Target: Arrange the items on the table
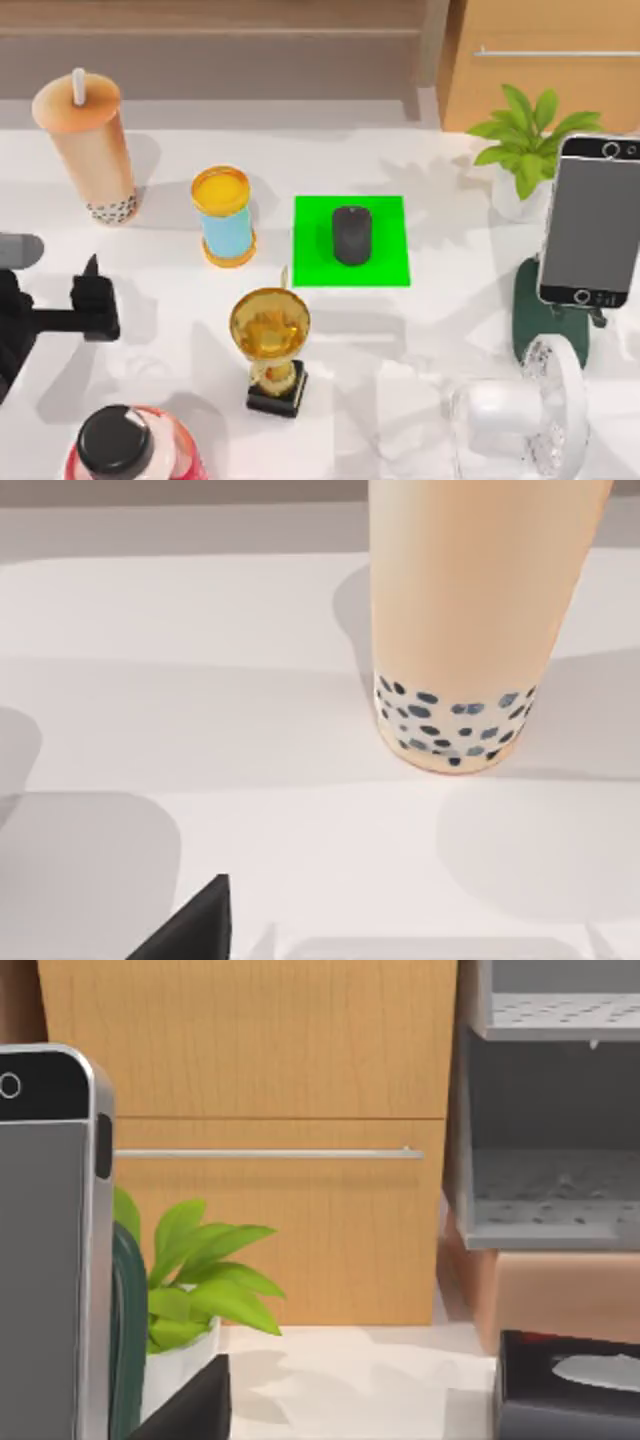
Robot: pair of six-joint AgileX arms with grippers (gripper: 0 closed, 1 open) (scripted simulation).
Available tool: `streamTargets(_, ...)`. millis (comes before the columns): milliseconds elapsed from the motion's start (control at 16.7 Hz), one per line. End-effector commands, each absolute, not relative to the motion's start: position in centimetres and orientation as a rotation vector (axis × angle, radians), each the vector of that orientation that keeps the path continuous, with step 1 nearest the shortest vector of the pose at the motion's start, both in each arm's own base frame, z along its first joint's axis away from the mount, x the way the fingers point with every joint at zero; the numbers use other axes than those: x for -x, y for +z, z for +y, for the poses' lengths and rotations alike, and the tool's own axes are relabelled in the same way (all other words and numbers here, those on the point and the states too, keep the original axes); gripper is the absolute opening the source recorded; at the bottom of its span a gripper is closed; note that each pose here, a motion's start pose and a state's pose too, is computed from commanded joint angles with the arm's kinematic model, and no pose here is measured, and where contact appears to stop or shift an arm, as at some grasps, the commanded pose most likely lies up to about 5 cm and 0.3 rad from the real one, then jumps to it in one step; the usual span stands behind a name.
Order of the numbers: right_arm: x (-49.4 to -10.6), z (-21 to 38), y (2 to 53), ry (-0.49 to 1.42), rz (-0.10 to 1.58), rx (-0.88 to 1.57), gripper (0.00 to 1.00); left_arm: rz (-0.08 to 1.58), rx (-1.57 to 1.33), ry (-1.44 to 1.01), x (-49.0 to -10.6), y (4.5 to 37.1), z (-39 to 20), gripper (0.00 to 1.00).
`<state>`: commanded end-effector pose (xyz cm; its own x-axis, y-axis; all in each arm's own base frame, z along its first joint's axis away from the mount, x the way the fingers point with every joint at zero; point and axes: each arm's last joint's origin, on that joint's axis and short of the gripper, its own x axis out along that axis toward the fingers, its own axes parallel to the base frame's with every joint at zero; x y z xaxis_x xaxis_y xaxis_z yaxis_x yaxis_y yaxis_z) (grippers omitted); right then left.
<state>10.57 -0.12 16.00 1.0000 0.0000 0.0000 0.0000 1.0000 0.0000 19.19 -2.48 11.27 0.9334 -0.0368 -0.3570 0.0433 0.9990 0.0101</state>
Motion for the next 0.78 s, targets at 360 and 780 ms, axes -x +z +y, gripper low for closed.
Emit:
streamTargets(360, -10.6, -0.1, 16.0, 0.0, 0.0, 0.0, 1.0, 0.317, -0.024, -0.042, -25.3, 8.4, -3.9, 1.0)
streamTargets(780, -10.6, -0.1, 16.0, 0.0, 0.0, 0.0, 1.0, 0.099, 0.011, -0.027, -30.0, 9.2, -4.4, 1.0)
